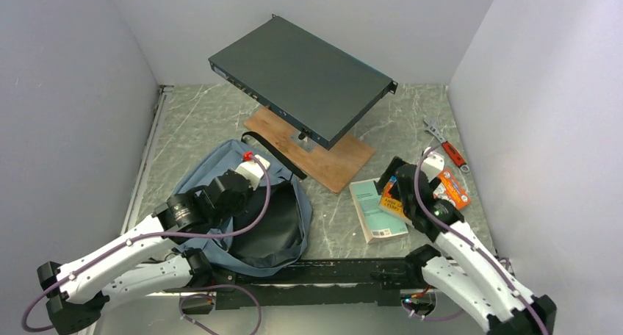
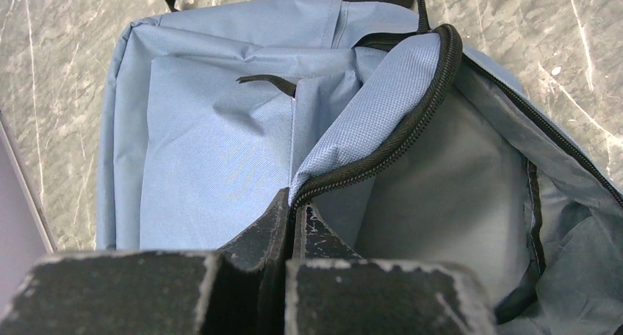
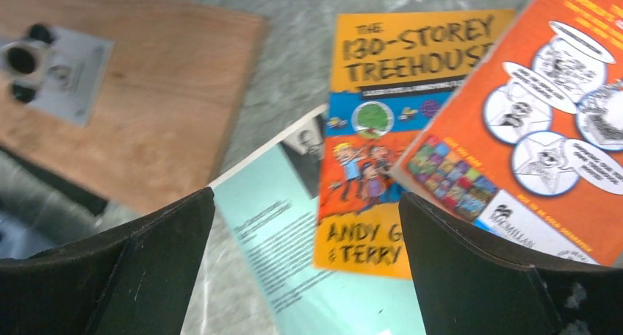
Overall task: Pack the student bag
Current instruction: Pick up the book from the center of the board.
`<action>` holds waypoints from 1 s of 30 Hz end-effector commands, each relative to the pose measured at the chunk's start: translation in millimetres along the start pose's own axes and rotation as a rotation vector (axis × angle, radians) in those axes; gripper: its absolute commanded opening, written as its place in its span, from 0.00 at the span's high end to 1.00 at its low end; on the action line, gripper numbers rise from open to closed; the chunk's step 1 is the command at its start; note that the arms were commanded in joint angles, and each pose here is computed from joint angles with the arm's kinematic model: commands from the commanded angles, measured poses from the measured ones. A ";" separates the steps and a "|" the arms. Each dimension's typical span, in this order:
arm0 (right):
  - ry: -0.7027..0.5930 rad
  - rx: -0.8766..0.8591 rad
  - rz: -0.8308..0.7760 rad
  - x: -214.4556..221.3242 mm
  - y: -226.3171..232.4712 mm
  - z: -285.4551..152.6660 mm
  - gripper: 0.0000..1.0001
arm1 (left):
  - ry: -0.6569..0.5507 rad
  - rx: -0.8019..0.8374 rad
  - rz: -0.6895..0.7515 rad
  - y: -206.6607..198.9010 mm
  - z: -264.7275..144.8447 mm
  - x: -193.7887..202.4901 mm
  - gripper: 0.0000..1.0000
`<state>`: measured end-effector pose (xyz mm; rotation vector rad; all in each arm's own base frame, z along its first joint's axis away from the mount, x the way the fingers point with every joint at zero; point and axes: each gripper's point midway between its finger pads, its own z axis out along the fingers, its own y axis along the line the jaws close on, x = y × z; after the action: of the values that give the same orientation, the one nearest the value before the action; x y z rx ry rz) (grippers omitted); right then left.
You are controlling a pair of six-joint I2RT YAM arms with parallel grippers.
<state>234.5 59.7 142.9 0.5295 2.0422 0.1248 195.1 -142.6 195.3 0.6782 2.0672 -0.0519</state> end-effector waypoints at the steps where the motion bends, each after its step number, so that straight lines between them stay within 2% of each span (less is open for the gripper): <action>1: 0.071 -0.017 0.060 -9.0 -5.8 23.7 0.01 | -0.104 -0.046 -0.030 10.6 -2.1 -17.4 1.00; 8: 0.103 0.088 0.377 -28.3 -80.1 49.4 0.05 | -0.148 -0.042 -0.030 11.4 -1.9 -17.5 1.00; 16: -0.060 0.443 0.630 -32.0 -197.0 22.4 0.04 | -0.163 -0.017 -0.021 8.0 1.6 -20.5 1.00; 21: -0.077 0.415 0.802 -3.7 -207.7 27.1 0.02 | -0.158 0.007 -0.038 6.6 4.4 -21.1 1.00; 30: -0.121 0.246 0.948 19.8 -202.2 40.3 0.03 | -0.160 0.011 -0.052 8.4 4.8 -20.2 1.00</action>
<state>182.9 -128.4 41.3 1.6367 1.5981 0.2278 202.7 -138.0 190.9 0.6480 2.0073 -0.0961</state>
